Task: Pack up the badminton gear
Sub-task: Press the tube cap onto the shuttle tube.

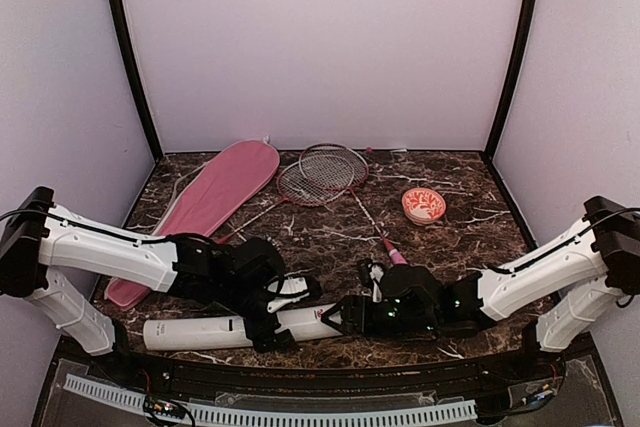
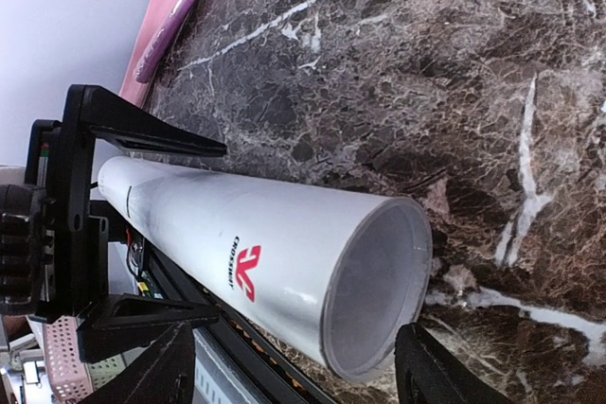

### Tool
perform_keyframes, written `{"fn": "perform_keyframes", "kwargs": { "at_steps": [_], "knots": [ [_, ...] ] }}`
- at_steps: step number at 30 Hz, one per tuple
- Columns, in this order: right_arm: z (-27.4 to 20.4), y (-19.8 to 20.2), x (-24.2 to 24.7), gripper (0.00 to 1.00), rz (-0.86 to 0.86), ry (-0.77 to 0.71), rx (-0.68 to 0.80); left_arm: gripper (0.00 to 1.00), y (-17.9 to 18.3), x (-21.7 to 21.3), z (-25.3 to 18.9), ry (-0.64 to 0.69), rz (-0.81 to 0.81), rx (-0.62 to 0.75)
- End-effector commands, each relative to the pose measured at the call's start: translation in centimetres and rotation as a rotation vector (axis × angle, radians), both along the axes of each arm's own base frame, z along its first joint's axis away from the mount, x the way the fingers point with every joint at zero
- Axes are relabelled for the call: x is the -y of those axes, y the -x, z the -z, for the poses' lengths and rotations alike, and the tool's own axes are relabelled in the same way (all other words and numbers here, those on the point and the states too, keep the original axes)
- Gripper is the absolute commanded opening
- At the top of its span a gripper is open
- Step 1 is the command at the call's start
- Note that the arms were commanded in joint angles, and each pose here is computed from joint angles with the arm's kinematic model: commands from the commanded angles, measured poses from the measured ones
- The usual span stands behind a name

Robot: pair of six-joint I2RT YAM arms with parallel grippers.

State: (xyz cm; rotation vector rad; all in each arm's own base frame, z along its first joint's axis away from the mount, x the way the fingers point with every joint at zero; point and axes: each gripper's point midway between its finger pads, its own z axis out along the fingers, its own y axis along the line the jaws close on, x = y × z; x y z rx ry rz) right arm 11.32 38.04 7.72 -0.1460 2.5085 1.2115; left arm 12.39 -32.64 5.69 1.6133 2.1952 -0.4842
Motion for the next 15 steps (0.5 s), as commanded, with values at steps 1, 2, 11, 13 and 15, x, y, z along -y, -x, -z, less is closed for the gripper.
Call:
{"fn": "perform_keyframes", "kwargs": {
  "at_steps": [1,2,11,13,15],
  "knots": [
    [-0.2,0.7,0.2,0.72,0.002,0.007,-0.007,0.96,0.4,-2.1,1.4,-0.102,-0.03,0.025],
    [-0.2,0.8,0.2,0.72,0.002,0.007,-0.011,0.96,0.5,-2.2,1.6,-0.111,-0.03,0.027],
    [-0.5,1.2,-0.7,0.68,-0.029,0.006,0.0,0.94,0.6,-2.2,2.4,-0.141,-0.025,0.033],
    [-0.8,1.3,-1.1,0.67,-0.041,0.001,0.011,0.93,0.6,-2.2,2.5,-0.142,-0.021,0.034],
    [-0.8,1.4,-1.4,0.66,-0.048,0.002,0.018,0.91,0.6,-2.1,2.5,-0.143,-0.018,0.035]
  ]
}}
